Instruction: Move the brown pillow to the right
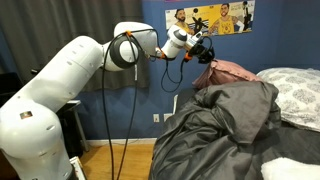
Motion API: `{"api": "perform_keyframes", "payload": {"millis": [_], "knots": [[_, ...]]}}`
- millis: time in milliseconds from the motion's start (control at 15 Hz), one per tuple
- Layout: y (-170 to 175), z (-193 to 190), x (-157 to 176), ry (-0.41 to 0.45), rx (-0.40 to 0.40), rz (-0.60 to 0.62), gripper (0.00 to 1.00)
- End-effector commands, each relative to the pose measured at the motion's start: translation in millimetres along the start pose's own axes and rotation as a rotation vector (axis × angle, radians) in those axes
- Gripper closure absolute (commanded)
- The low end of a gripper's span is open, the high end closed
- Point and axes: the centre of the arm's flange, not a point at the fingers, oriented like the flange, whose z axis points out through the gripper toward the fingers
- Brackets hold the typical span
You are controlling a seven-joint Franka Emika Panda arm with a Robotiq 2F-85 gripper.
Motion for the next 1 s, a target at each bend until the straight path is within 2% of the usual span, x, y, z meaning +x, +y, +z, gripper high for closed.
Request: {"api": "perform_keyframes", "payload": {"millis": [0,467,933], "knots": [[81.3,-41.9,-4.7,0.036,-0.107,0.152,0.93],[188.0,-64.3,-41.5,-0.001,-0.200,0.446,0.93],[263.1,-73.2,-100.3,-0.127,-0.299,0.723,0.93]]}}
